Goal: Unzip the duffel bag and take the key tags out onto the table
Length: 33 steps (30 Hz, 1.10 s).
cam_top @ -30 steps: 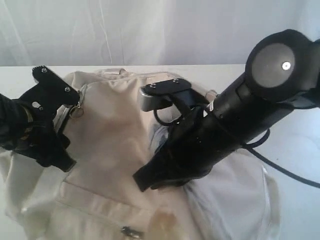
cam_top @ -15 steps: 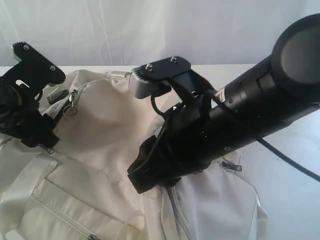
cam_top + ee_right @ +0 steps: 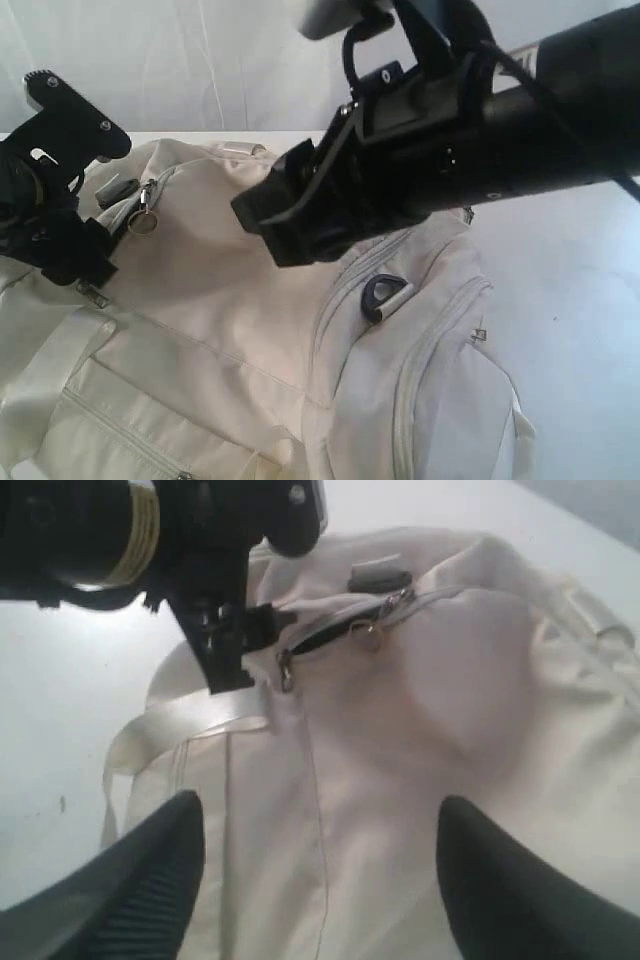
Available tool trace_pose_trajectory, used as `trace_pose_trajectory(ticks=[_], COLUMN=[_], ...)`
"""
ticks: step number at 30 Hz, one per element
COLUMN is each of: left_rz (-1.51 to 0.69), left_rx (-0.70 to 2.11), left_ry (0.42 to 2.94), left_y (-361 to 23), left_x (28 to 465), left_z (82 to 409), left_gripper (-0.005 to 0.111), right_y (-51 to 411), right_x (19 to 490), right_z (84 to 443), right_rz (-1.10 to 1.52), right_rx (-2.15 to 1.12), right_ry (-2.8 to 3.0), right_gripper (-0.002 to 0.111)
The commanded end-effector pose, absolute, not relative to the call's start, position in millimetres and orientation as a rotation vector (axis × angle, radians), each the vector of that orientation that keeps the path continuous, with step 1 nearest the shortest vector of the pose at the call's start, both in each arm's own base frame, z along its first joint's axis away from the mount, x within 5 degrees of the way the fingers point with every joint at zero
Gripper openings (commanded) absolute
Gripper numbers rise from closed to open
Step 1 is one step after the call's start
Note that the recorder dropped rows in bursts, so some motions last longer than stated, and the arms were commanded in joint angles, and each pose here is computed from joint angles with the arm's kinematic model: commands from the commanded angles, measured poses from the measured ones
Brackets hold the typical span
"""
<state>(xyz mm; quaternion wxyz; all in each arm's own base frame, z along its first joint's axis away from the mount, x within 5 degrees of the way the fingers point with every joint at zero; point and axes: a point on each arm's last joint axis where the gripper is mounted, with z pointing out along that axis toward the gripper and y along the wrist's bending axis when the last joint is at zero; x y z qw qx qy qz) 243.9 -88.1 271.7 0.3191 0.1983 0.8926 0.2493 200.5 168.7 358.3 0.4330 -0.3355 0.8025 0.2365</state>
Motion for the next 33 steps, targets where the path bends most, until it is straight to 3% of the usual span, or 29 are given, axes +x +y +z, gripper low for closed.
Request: trace_pose_trajectory(ticks=[1, 9, 18, 25, 33], left_rz=[0.713, 0.834, 0.605, 0.541, 0.911], left_rx=[0.535, 0.417, 0.376, 0.445, 0.411], left_ry=[2.311, 2.332, 2.318, 2.334, 2.41], left_y=[-84.9, -58.9, -56.0, -64.5, -43.2], left_x=[244.2, 253.8, 274.9, 282.6, 278.3], left_z=[272.5, 250.2, 234.4, 219.5, 211.9], left_gripper=[0.081, 0.081, 0.081, 0.081, 0.081], right_y=[176.6, 193.7, 221.3, 240.0, 243.2], right_x=[216.8, 234.8, 246.1, 269.5, 274.0], right_z=[348.5, 322.1, 318.4, 289.8, 280.2], right_rz=[0.524, 0.515, 0.468, 0.377, 0.361], right_rx=[-0.865, -0.885, -0.959, -1.065, -1.085], right_ry=[1.961, 2.009, 1.902, 1.884, 1.893], right_gripper=[0.064, 0.064, 0.064, 0.064, 0.064])
